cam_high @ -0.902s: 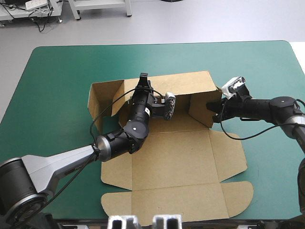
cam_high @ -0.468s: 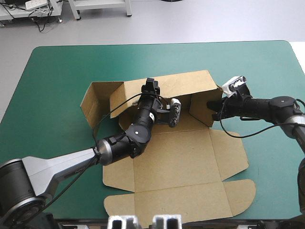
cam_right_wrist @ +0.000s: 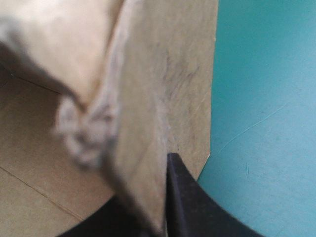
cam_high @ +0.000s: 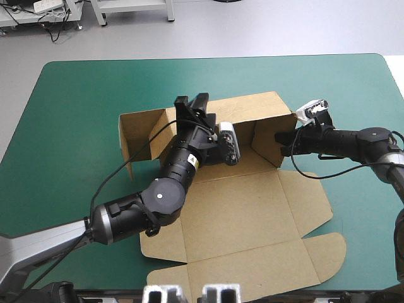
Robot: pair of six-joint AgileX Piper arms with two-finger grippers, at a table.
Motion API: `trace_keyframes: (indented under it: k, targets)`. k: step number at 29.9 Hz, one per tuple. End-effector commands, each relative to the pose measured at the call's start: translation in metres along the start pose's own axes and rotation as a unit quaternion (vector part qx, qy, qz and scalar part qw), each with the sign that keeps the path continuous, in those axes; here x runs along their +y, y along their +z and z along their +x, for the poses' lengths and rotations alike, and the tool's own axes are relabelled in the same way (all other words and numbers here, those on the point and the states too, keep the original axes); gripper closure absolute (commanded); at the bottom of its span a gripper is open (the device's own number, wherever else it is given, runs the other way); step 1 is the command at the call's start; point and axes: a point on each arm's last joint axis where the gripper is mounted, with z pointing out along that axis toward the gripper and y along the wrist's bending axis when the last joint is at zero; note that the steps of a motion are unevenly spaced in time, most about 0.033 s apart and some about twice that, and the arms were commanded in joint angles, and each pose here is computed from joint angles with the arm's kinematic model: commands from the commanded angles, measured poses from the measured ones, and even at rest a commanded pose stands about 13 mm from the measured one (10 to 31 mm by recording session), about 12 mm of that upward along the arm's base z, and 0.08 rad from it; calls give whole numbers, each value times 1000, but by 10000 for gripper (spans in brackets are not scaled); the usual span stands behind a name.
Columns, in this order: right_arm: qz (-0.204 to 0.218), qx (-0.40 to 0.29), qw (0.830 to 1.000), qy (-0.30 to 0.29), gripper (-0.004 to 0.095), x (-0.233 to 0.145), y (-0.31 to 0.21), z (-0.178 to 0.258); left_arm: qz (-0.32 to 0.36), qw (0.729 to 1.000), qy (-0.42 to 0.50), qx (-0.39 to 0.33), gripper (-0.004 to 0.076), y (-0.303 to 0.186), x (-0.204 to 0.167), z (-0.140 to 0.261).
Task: Fold the box
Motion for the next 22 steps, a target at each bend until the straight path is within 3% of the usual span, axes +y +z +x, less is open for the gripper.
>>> trace_keyframes:
  k: [1,7,12,19,22]
  targets:
    - [-41,-14,999,3,911,19,-7,-13,-104,992,-66,6,319,-18,56,7]
    - [-15,-38,999,7,911,42,-17,-28,-185,963,-184,67,328,-8,109,53]
    - [9,-53,998,38,911,62,-23,-40,-232,921,-265,164,358,3,139,116]
    - [64,21,997,43,911,74,-28,-63,-248,860,-371,247,379,5,153,187]
    - [67,56,994,68,912,76,-34,-78,-246,829,-424,271,379,2,155,212]
